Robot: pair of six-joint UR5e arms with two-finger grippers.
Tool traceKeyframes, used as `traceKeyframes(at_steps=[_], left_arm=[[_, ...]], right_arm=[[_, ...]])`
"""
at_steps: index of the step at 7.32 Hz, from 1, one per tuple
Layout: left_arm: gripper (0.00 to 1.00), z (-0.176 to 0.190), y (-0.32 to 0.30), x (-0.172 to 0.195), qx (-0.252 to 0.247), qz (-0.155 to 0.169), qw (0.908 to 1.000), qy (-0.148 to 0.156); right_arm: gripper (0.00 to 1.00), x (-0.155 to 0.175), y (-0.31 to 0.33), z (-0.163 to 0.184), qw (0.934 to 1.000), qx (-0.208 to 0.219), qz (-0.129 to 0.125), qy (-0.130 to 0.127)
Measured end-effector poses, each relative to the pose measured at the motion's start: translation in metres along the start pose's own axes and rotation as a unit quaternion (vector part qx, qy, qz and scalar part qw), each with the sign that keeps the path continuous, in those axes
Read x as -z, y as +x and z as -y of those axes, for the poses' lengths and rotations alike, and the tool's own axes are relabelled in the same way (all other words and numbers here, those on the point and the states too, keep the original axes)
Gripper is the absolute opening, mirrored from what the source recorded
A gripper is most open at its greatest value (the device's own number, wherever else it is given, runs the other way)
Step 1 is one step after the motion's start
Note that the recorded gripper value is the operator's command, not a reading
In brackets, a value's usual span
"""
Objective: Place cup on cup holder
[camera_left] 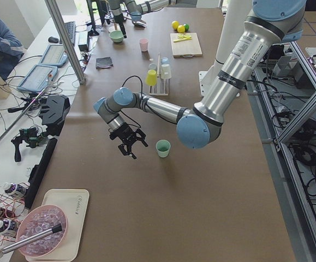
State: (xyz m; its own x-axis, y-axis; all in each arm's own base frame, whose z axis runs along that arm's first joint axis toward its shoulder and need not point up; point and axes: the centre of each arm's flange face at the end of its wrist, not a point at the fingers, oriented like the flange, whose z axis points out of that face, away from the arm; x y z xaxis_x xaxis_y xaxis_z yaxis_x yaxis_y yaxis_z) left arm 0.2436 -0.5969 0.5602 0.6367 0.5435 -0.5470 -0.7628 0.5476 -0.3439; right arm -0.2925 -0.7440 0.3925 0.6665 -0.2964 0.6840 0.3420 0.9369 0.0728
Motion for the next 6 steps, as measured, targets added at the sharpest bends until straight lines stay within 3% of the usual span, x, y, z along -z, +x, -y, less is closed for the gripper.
traceKeyframes(at_steps=[3, 6], left_arm=[[0.98, 0.016, 0.01, 0.008, 0.018, -0.056, 0.9982, -0.016], [0.98, 0.039, 0.048, -0.001, 0.013, -0.084, 0.996, -0.028]], right_arm=[[1.0, -0.026, -0.01, 0.004, 0.9967, 0.01, -0.026, -0.076], [1.0, -0.042, -0.011, 0.004, 0.9909, 0.018, -0.028, -0.131]])
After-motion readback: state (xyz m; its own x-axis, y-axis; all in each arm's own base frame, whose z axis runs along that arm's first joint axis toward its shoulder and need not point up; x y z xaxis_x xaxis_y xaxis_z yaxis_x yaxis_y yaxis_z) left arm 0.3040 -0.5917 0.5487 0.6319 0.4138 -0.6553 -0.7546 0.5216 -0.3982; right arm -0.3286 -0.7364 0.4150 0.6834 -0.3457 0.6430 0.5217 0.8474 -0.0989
